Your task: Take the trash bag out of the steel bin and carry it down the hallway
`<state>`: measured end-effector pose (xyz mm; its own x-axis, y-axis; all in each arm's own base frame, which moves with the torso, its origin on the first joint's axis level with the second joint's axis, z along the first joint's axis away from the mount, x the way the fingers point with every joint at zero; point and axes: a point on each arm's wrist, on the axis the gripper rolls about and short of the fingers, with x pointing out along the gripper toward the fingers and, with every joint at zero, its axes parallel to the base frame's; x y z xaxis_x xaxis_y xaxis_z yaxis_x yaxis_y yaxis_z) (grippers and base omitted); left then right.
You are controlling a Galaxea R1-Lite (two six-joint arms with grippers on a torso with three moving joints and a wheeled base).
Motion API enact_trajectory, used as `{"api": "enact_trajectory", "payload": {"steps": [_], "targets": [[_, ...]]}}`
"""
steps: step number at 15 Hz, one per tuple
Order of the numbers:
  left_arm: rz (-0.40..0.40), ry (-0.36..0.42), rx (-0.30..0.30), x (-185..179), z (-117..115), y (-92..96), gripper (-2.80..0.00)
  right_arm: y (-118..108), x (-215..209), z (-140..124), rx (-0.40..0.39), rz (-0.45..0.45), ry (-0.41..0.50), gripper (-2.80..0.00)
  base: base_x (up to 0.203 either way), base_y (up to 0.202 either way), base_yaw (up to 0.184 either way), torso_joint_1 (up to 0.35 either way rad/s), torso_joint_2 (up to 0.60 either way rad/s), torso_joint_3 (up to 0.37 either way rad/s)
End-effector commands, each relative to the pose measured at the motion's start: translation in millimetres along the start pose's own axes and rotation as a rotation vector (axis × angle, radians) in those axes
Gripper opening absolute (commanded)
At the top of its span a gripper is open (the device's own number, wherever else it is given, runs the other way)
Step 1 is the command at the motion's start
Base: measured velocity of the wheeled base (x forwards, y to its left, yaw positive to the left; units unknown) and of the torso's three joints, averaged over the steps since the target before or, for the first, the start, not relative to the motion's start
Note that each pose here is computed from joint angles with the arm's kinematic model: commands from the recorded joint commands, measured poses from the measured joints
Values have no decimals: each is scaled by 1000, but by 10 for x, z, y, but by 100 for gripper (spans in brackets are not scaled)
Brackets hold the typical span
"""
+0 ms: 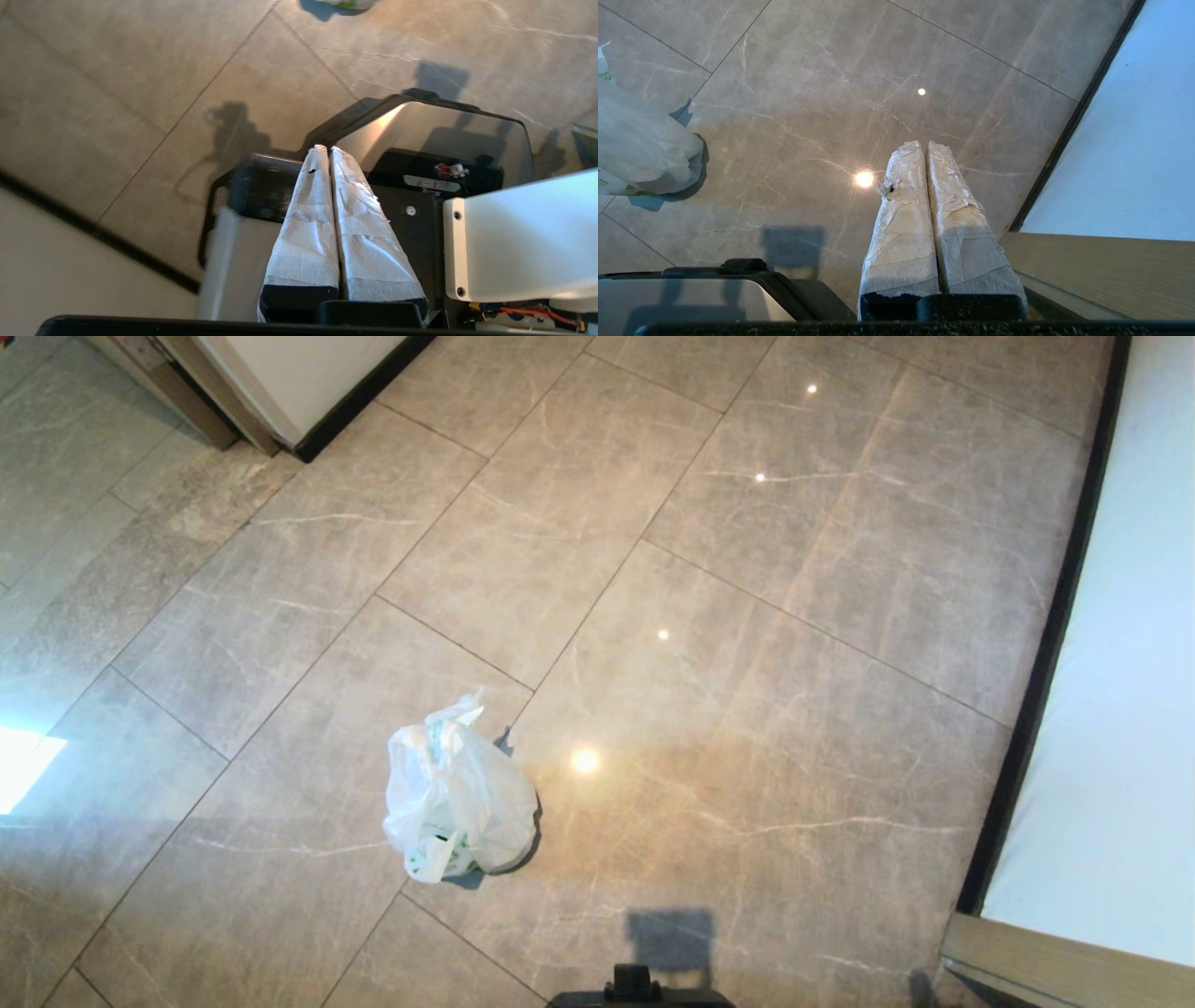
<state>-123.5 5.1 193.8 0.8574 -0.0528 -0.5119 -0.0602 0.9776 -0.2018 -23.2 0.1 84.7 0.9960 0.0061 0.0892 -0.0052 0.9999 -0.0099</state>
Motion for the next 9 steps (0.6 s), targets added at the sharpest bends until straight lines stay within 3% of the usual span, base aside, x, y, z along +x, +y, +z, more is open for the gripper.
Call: {"api": "enact_trajectory", "payload": {"steps": [1, 3, 5, 9], "targets": [[-22, -47, 12, 17, -235, 16, -280, 1, 20, -108, 0, 1, 37, -280, 0, 0, 0, 0, 0, 0], [-38, -111, 63, 123, -543, 68, -280, 1, 20, -104, 0, 2, 36, -280, 0, 0, 0, 0, 0, 0], [-23, -105, 80, 293, -582, 76, -280, 1, 20, -108, -1, 2, 37, -280, 0, 0, 0, 0, 0, 0], [-45, -420, 103, 910, -308, 54, -280, 1, 20, -107, -1, 2, 37, -280, 0, 0, 0, 0, 0, 0]]}}
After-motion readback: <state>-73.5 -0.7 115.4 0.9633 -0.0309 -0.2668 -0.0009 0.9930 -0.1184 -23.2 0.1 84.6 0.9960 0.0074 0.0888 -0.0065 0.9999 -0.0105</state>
